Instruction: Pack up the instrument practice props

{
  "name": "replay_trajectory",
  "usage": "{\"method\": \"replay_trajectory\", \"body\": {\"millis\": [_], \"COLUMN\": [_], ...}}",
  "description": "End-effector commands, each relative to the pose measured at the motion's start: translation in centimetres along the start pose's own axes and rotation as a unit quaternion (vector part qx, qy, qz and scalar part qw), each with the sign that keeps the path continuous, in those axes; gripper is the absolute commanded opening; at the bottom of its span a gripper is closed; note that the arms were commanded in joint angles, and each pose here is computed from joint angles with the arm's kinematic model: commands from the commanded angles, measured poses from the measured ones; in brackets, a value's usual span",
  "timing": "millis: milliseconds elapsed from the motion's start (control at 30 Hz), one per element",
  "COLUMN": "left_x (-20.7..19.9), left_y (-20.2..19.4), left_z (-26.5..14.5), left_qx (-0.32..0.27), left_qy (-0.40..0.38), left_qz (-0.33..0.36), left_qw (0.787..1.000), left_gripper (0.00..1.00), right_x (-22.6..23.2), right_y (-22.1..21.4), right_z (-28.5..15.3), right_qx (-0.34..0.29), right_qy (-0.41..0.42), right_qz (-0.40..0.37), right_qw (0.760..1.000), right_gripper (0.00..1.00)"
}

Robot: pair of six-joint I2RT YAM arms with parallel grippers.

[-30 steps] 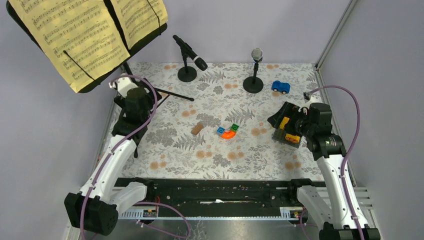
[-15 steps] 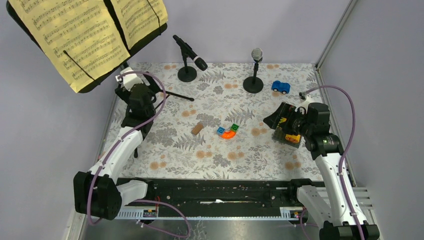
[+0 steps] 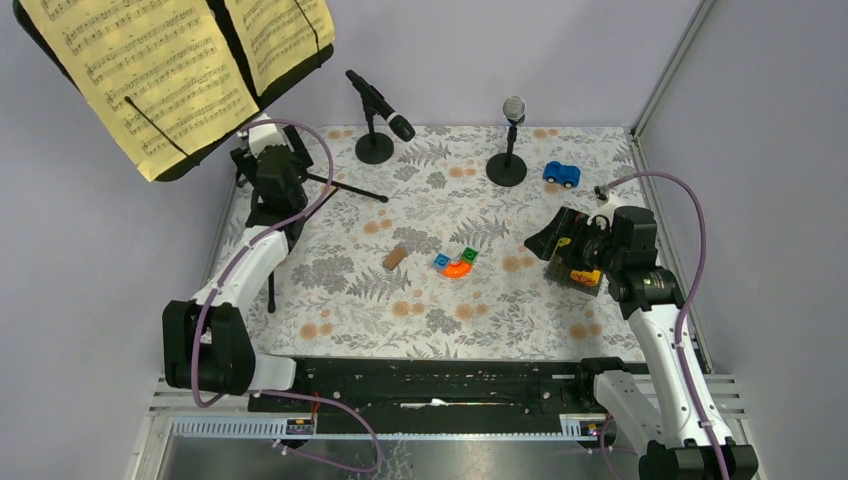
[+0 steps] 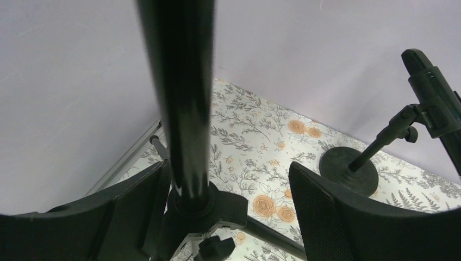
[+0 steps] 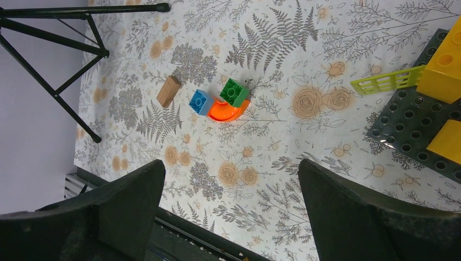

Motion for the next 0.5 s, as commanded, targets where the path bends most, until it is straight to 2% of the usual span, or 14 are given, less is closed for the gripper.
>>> {"method": "replay_trajectory", "body": {"millis": [0,133,367,467], "left_x": [-2.1,-2.0,-1.6,-1.6], "left_y": [4.0,3.9,3.3,3.3], "left_z": [1.1,1.8,2.9,3.2], "left_qx": [-0.052,-0.051,-0.055,-0.062], "left_qy": [-0.041,-0.044,-0.041,-0.046], "left_qz": [0.008,0.017,0.030,0.037], "left_qw": [0.998,0.998,0.997,0.996], "left_gripper": [0.81,0.73,0.47,0.40], "right_x": [0.3,0.4,0.5,0.5], "right_y": [0.3,0.4,0.4,0.4], "right_z": [0.2,0.3,0.3,0.3], "right_qx": [-0.008,-0.008,-0.007,-0.008], "right_qy": [0.018,0.021,0.024,0.025], "right_qz": [-0.013,-0.013,-0.013,-0.013], "right_qw": [1.000,1.000,1.000,1.000], "right_gripper": [1.00,0.99,0.96,0.95]}}
Point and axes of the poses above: each gripper's point midway between its finger pads, its own z axis out along the fingers, its own x axis along the line the jaws close on, y = z × x, the point moved 1 cm from there along -z, back along the fingers, and after that the axes turned 9 degrees about -z, right-handed, at the moved point
